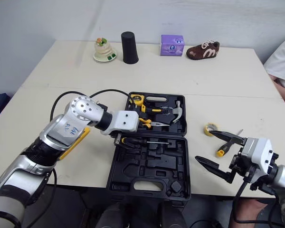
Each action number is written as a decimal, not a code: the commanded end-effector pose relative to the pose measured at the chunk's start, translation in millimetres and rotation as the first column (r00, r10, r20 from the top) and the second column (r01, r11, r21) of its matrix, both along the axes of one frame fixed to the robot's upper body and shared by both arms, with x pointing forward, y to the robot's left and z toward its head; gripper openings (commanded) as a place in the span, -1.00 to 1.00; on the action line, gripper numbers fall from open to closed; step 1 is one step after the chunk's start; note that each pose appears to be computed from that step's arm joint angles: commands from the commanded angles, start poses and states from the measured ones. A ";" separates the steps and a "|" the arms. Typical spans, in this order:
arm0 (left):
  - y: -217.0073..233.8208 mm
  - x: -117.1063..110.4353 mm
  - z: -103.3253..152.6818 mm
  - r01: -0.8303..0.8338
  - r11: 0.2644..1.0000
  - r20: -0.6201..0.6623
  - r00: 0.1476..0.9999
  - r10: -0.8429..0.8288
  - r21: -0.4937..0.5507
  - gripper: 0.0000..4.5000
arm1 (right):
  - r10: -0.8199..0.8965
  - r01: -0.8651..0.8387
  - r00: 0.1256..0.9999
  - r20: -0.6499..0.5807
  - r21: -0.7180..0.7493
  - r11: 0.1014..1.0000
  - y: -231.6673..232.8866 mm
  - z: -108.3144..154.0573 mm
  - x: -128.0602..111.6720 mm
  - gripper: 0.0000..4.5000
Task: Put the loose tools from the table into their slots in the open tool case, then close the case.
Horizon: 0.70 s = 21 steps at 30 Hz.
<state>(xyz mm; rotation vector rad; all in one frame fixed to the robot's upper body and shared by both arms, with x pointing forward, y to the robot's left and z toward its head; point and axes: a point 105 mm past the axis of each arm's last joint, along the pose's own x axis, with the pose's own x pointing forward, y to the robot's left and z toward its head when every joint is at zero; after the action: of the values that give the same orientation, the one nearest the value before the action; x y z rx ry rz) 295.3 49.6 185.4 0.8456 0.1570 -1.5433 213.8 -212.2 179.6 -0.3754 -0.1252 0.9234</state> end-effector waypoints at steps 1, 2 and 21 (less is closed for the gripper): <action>-9.7 -12.3 17.5 0.081 0.974 0.020 0.997 -0.079 -0.210 0.64 | 0.008 -0.008 1.000 0.014 -0.007 1.000 -0.7 2.0 -0.6 1.00; -8.0 -17.3 13.7 0.114 0.967 0.004 0.993 -0.116 -0.226 0.50 | 0.007 -0.007 1.000 0.013 -0.008 1.000 -1.1 1.5 -0.6 1.00; 8.4 14.5 -63.3 -0.134 0.970 -0.070 0.990 0.123 -0.202 -0.98 | -0.019 0.019 1.000 -0.002 -0.029 0.999 -5.4 -0.2 -5.2 1.00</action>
<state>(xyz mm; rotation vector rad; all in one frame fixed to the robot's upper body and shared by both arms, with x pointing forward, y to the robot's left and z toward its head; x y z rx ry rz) 312.0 59.6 121.9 0.5884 0.0893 -1.4142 211.3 -218.6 168.5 -0.3593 -0.0706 0.9114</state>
